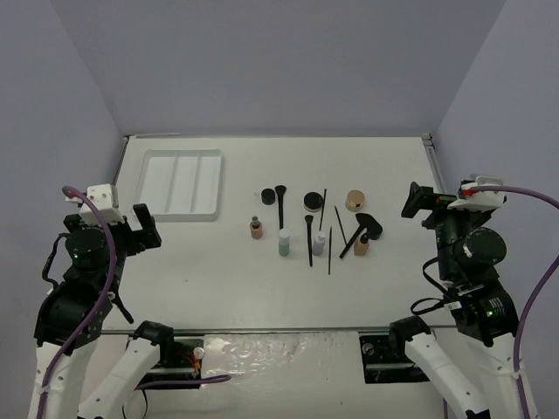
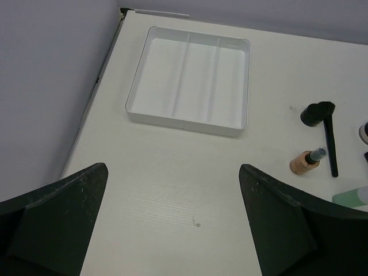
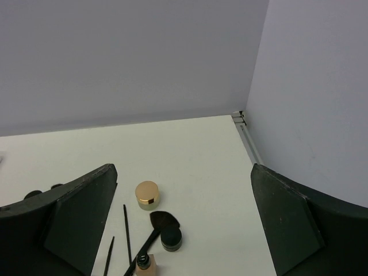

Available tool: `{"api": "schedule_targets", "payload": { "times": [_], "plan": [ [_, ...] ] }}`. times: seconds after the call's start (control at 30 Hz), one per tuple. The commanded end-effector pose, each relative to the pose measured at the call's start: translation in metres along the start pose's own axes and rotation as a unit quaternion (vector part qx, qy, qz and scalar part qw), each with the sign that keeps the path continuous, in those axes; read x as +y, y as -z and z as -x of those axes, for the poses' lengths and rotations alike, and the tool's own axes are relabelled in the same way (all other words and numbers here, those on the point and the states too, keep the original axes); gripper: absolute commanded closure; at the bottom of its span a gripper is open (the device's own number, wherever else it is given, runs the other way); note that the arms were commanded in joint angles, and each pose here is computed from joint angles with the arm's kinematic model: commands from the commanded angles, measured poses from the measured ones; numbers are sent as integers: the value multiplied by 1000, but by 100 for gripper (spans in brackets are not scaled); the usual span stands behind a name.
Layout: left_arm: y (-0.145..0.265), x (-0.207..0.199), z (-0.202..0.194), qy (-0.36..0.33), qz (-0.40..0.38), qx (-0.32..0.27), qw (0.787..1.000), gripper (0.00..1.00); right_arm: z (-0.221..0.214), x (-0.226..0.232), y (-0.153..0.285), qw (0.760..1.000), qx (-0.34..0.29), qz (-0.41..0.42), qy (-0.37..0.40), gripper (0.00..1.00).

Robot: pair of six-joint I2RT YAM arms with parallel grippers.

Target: Organize the makeup

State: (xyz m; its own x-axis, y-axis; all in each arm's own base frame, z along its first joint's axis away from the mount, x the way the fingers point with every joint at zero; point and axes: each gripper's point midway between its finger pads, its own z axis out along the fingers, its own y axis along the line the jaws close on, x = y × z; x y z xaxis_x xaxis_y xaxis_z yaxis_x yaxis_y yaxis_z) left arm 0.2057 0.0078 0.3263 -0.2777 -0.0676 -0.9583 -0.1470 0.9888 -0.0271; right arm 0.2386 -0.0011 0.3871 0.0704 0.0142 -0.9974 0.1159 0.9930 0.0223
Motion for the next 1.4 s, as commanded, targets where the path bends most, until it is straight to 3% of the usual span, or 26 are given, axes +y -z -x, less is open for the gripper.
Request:
{"api": "schedule_targets", "payload": {
  "times": [0.0, 0.53, 0.9, 1.13, 1.37],
  "plan": [
    [-4, -11, 6, 16, -20, -4, 1000, 3, 32, 4, -6, 999, -43, 0, -26, 0],
    [-41, -49, -20, -8, -88, 60, 994, 3, 25, 17, -13, 998, -31, 19, -55, 0],
    [-102, -145, -36, 35, -216, 88, 972, 3, 8, 24, -22, 998, -7, 23, -57, 0],
    [-136, -211, -60, -2, -229, 108, 968, 3, 3, 29, -27, 998, 6, 29, -58, 0],
    [-158, -246, -99, -20, -234, 148, 961, 7, 4, 24, -23, 998, 7, 21, -50, 0]
  ]
}}
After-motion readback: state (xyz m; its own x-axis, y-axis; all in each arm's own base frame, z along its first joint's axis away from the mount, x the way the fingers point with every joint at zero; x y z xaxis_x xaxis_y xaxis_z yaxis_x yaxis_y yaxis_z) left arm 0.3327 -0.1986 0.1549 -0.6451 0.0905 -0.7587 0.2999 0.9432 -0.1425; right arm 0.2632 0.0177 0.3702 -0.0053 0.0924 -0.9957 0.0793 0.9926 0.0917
